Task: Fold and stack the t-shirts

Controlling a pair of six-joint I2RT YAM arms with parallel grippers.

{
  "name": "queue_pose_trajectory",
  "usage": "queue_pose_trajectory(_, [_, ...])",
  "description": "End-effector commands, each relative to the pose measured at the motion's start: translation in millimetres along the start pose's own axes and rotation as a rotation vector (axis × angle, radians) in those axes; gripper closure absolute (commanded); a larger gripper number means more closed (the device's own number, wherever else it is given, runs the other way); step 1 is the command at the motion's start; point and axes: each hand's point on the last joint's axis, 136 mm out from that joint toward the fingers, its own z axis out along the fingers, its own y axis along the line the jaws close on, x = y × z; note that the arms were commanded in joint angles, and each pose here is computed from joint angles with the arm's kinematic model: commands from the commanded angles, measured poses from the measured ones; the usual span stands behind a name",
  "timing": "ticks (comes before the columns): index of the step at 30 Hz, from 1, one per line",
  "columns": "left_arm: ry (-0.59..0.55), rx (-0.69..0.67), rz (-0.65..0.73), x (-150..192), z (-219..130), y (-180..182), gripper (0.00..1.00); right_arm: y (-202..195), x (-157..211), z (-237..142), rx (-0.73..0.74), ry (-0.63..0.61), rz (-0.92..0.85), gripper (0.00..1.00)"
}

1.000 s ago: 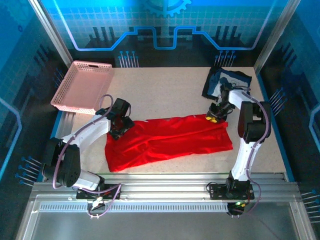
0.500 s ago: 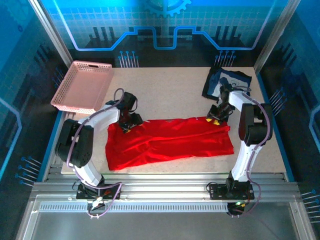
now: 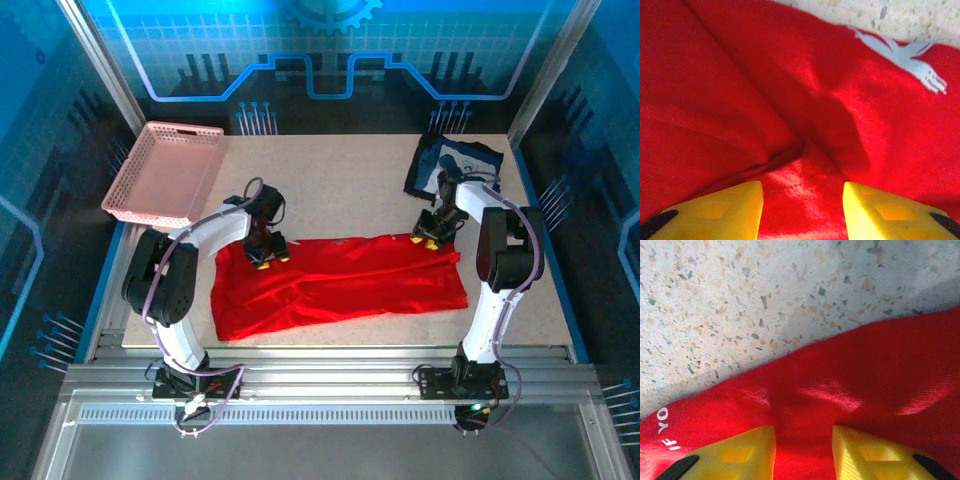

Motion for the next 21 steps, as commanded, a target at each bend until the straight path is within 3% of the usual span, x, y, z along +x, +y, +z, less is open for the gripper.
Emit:
queue_pose_trajectory(1, [0.066, -0.023, 0.034, 10.9, 5.5, 2.7, 0.56, 9.2, -1.1, -6.8, -0.01, -0.004, -0.027, 0.64])
queue_pose_trajectory(11, [0.031, -0.044, 0.069, 1.7, 3.7, -5.3, 0.86, 14.9, -2.0, -5.2, -0.016, -0.002, -0.045, 0.64])
queue_pose_trajectory(21, [-0.031, -0.084, 0.099, 14.9, -12.7, -5.3, 0.96, 19.2, -5.4, -0.7, -0.03, 0.008, -0.051, 0.65])
